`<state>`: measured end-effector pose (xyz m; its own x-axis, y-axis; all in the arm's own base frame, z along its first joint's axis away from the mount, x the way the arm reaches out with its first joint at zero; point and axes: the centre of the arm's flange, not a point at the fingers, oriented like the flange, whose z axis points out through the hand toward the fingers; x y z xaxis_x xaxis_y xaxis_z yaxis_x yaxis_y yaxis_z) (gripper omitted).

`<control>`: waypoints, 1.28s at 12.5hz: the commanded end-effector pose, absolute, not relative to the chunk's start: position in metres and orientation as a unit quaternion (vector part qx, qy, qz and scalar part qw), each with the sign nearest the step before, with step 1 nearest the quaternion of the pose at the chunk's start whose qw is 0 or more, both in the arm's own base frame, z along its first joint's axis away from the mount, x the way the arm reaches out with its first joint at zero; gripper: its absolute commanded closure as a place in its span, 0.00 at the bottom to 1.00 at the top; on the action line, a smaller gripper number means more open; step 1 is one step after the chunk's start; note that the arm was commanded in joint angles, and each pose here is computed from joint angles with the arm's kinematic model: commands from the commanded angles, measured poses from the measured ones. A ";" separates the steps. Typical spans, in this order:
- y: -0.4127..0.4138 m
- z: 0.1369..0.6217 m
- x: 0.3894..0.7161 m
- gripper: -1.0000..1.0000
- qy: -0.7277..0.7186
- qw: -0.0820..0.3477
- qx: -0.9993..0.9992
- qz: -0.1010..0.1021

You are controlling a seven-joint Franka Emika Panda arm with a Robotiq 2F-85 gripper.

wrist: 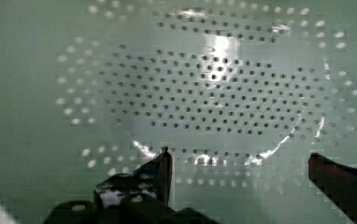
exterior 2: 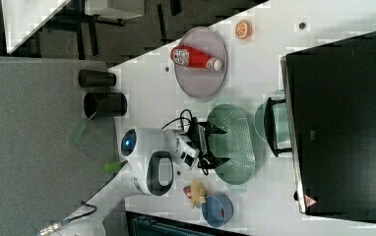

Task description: Drag strainer right to left.

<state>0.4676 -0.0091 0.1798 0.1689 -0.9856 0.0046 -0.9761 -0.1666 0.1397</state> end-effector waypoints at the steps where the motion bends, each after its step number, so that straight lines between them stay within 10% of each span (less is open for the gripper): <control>1: 0.001 0.176 0.485 0.00 -0.666 0.033 0.745 -0.020; 16: 0.096 0.151 0.473 0.00 -0.686 0.014 0.725 -0.062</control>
<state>0.4678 0.0864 0.1434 0.0739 -0.9950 -0.0668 -0.9897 -0.0814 0.1180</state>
